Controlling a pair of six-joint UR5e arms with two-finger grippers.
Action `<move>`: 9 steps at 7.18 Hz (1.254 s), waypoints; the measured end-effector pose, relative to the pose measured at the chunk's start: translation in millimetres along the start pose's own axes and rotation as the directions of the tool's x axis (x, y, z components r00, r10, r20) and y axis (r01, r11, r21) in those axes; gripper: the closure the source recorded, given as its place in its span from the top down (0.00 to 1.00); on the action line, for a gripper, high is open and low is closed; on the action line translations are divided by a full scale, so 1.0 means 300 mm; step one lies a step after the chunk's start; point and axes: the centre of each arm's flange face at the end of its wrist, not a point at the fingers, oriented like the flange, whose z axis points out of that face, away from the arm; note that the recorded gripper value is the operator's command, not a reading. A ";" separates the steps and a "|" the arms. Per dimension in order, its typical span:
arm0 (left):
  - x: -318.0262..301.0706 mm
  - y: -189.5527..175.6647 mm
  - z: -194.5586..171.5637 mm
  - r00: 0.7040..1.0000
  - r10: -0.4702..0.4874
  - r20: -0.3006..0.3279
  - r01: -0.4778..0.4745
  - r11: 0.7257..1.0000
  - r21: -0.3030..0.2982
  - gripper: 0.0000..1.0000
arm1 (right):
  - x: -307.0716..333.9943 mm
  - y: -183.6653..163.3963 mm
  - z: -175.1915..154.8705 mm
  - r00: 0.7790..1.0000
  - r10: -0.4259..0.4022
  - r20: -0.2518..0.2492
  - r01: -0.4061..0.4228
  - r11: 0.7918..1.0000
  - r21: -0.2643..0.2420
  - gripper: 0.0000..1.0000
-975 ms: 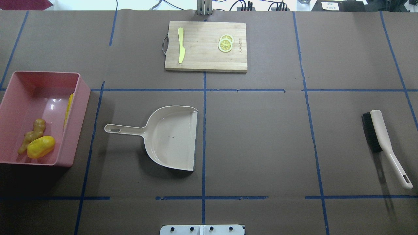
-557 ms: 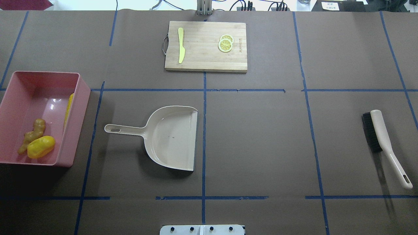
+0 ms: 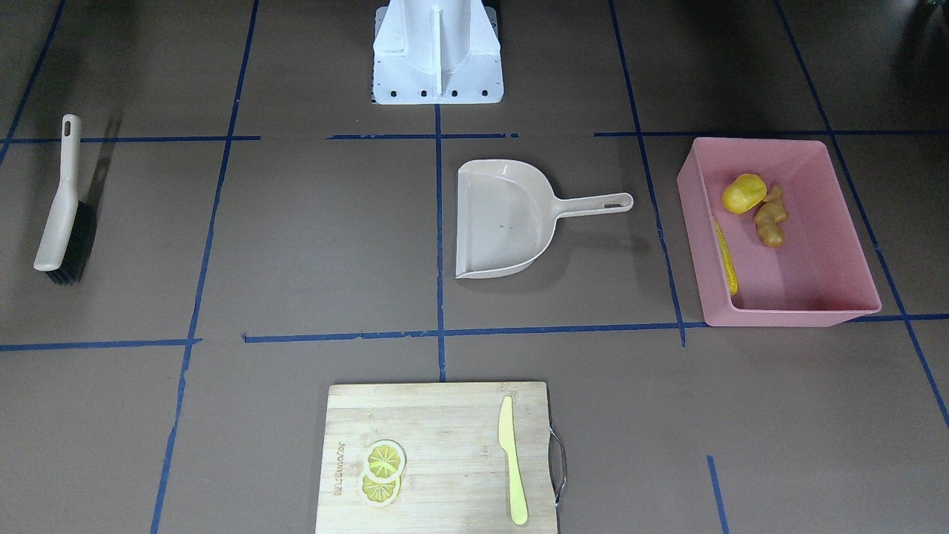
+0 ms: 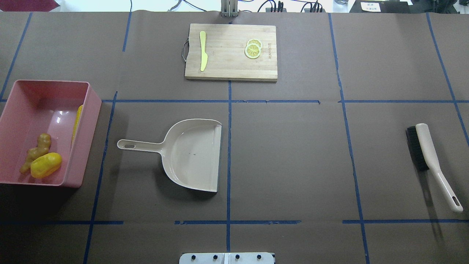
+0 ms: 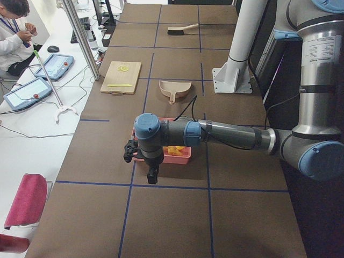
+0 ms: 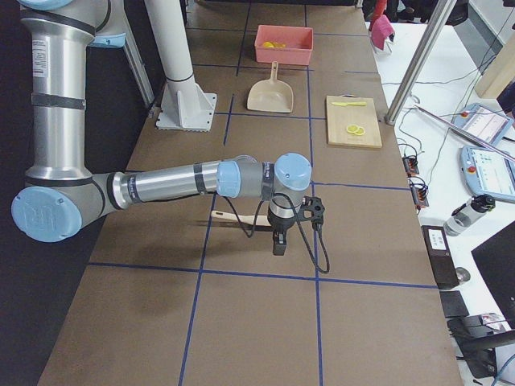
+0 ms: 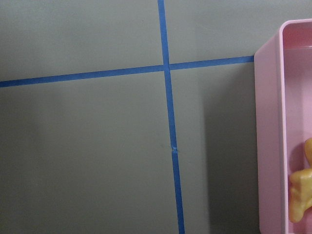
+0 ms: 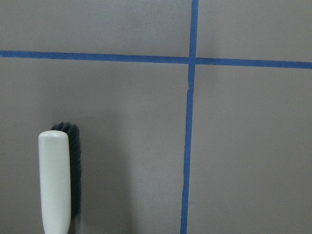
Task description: Sweep and dump trash into bin
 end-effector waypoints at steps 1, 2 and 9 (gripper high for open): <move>0.000 -0.001 0.001 1.000 0.001 0.000 -0.001 1.000 0.000 1.00 | -0.006 -0.002 -0.005 1.000 -0.005 0.000 0.005 1.000 0.004 1.00; -0.001 -0.001 0.003 1.000 0.002 0.002 -0.002 1.000 -0.001 1.00 | -0.010 -0.007 -0.010 1.000 -0.008 0.000 0.008 1.000 0.007 1.00; 0.029 -0.013 -0.020 1.000 0.022 0.008 -0.022 1.000 0.012 1.00 | -0.041 -0.017 -0.009 0.999 -0.018 0.026 0.018 1.000 0.004 1.00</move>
